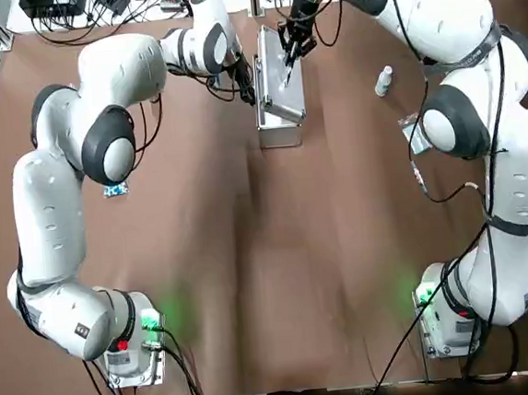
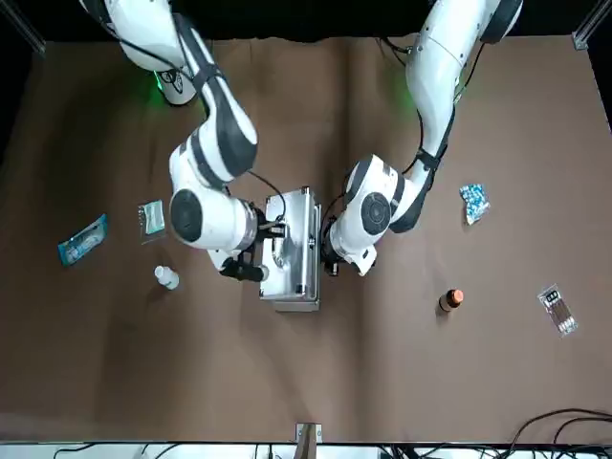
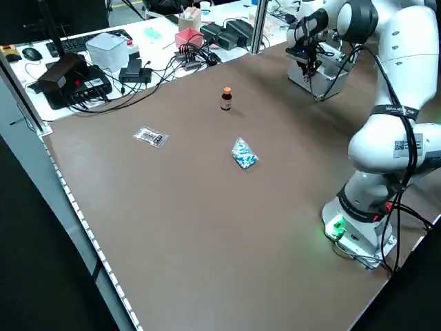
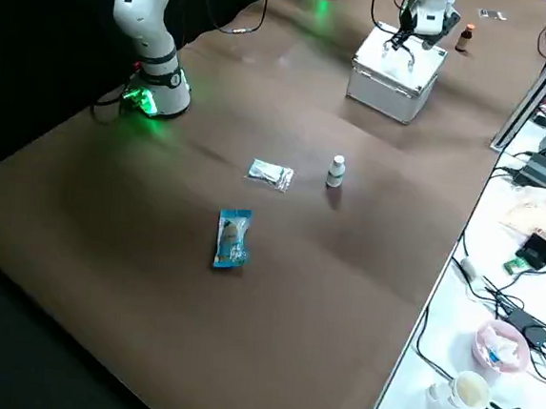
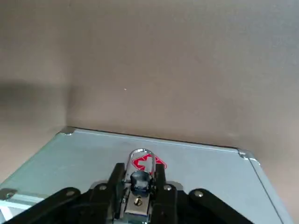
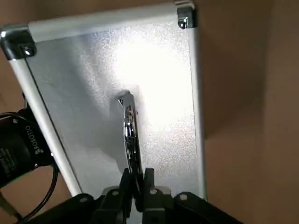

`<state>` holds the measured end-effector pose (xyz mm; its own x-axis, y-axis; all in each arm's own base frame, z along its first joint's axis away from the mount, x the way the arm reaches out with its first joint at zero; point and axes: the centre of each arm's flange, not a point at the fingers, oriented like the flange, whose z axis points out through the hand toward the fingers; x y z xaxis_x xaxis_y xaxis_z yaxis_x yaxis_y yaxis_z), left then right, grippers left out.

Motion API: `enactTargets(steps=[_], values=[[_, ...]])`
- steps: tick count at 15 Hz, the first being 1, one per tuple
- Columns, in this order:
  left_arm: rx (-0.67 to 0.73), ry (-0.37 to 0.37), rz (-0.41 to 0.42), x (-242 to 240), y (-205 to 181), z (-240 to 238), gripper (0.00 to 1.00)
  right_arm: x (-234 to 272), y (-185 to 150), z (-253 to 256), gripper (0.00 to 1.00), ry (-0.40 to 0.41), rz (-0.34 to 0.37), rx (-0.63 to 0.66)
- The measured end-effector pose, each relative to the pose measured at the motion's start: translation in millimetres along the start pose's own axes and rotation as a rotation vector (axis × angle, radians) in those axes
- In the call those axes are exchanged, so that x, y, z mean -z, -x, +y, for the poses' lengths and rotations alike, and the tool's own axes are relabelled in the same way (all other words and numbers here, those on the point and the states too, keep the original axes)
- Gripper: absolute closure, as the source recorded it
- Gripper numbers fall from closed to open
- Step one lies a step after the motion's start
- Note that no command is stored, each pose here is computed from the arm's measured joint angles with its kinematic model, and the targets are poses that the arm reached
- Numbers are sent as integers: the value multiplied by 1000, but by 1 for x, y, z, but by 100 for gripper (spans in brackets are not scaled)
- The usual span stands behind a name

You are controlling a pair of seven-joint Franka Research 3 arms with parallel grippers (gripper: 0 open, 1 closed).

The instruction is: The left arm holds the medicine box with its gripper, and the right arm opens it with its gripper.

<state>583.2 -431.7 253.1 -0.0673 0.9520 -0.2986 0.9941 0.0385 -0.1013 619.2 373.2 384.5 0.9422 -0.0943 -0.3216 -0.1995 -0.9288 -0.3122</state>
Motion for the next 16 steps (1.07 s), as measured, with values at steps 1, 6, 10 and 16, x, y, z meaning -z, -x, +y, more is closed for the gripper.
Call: enactTargets(steps=[1,6,10,16], values=[[0,0,0,0,0,0,70,3,-2,5,88,-8,-15,0],[0,0,0,0,0,0,70,23,-16,44,88,-23,-101,19],[1,0,1,0,0,0,70,28,-30,79,88,-58,-165,70],[1,0,1,0,-1,0,70,26,-38,99,88,-73,-185,93]])
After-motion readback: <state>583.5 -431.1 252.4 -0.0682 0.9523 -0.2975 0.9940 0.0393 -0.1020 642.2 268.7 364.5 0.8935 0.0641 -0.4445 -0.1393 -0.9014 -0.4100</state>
